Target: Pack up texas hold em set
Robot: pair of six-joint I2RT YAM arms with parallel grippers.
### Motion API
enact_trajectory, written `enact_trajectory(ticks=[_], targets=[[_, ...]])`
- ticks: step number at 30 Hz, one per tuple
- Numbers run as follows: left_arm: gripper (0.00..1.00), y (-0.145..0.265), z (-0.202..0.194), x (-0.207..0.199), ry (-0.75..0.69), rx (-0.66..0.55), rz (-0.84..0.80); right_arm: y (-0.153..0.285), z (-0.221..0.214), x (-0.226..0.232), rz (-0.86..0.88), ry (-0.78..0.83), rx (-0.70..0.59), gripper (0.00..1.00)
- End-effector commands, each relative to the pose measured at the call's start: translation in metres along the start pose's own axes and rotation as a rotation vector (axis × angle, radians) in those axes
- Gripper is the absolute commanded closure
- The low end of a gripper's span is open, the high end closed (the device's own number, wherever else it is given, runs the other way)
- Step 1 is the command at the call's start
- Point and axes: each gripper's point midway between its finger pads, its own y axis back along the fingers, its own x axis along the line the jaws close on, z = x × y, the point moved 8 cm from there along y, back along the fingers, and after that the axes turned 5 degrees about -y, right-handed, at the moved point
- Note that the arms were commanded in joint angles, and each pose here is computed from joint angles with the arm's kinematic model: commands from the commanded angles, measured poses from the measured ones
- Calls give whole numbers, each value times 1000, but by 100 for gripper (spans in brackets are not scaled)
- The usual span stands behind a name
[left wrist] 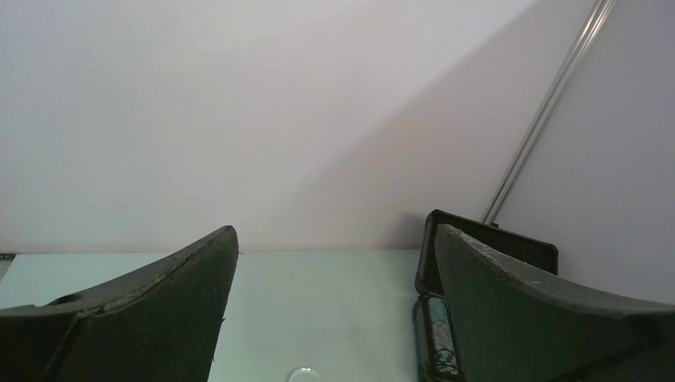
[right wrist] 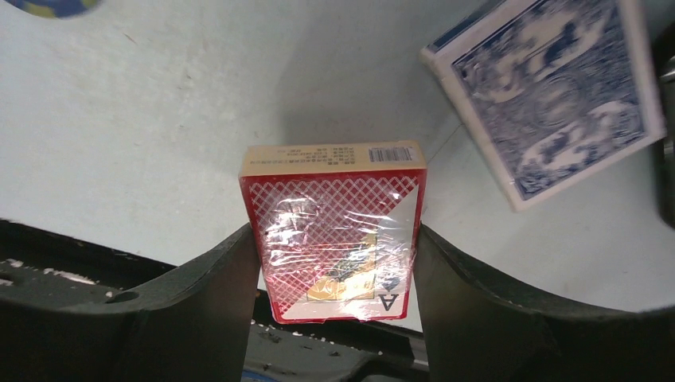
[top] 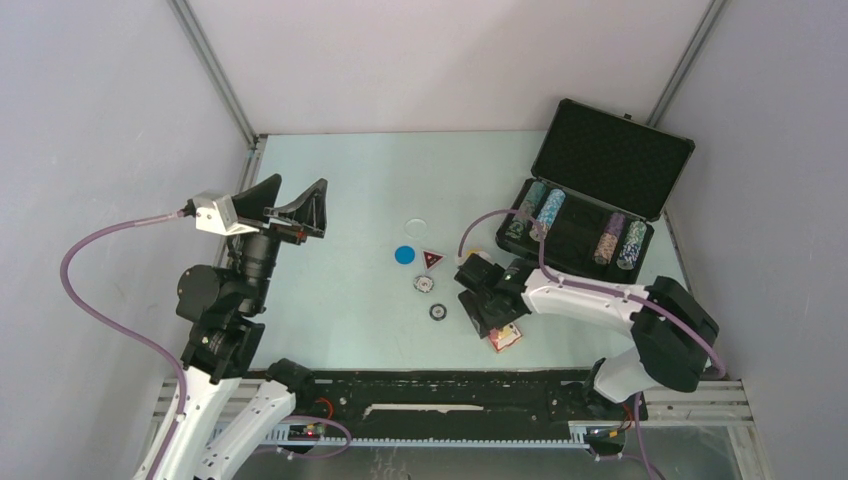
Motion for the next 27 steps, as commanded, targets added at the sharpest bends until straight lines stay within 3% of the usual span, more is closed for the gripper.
enact_trajectory(ticks=[1, 11, 22, 27], targets=[[2, 1, 1, -2, -7, -16, -11, 45, 32, -4, -1, 56, -179, 37], [2, 0, -9, -13, 27, 4, -44, 114, 77, -85, -494, 98, -274, 41], [1, 14, -14, -31, 20, 38, -64, 123, 116, -192, -720, -30, -256, 40], [3, 21, -13, -34, 33, 57, -39, 105, 133, -219, -653, 132, -225, 44]])
